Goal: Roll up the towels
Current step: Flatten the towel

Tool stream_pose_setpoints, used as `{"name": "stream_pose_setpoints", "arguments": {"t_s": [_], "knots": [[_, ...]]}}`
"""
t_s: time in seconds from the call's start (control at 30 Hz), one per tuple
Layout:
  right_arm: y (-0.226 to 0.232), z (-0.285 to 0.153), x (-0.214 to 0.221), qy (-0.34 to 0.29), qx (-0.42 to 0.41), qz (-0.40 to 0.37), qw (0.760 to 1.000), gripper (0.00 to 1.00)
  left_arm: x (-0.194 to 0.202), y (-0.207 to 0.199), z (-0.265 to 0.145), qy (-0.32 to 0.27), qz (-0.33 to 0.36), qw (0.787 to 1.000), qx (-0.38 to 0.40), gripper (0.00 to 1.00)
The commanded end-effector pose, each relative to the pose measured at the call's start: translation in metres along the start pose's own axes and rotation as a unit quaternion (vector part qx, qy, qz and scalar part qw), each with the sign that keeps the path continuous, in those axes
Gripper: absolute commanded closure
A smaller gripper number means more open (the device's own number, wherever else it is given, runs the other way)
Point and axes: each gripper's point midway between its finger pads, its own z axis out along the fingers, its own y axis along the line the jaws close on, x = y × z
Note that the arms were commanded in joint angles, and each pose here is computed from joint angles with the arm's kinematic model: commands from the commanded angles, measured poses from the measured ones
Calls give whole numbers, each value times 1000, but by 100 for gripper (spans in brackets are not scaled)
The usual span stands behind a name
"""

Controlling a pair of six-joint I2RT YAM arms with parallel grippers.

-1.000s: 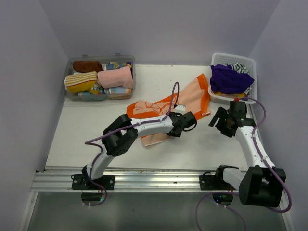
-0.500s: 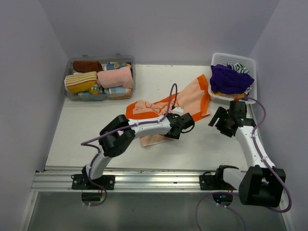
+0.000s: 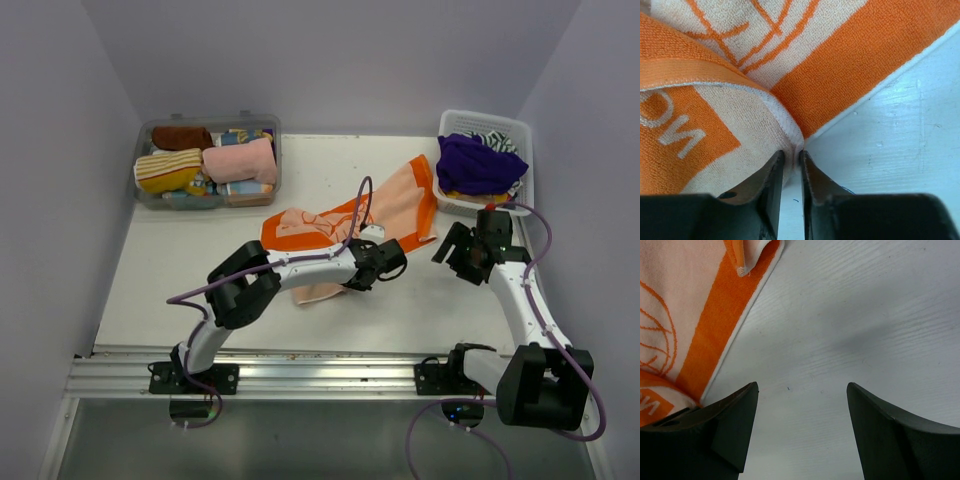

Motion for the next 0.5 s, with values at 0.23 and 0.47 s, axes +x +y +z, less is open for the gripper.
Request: {"name": "stream_pose_setpoints", "arguments": {"t_s": [0.23,0.47], "knots": [[7,0,-5,-6,-18,-5,1000,25,-33,15,-43,-49,-24,999,1,100],[9,0,-7,-7,-20,-6,1000,25,-43,33,-72,-67,-47,997,13,100]]}}
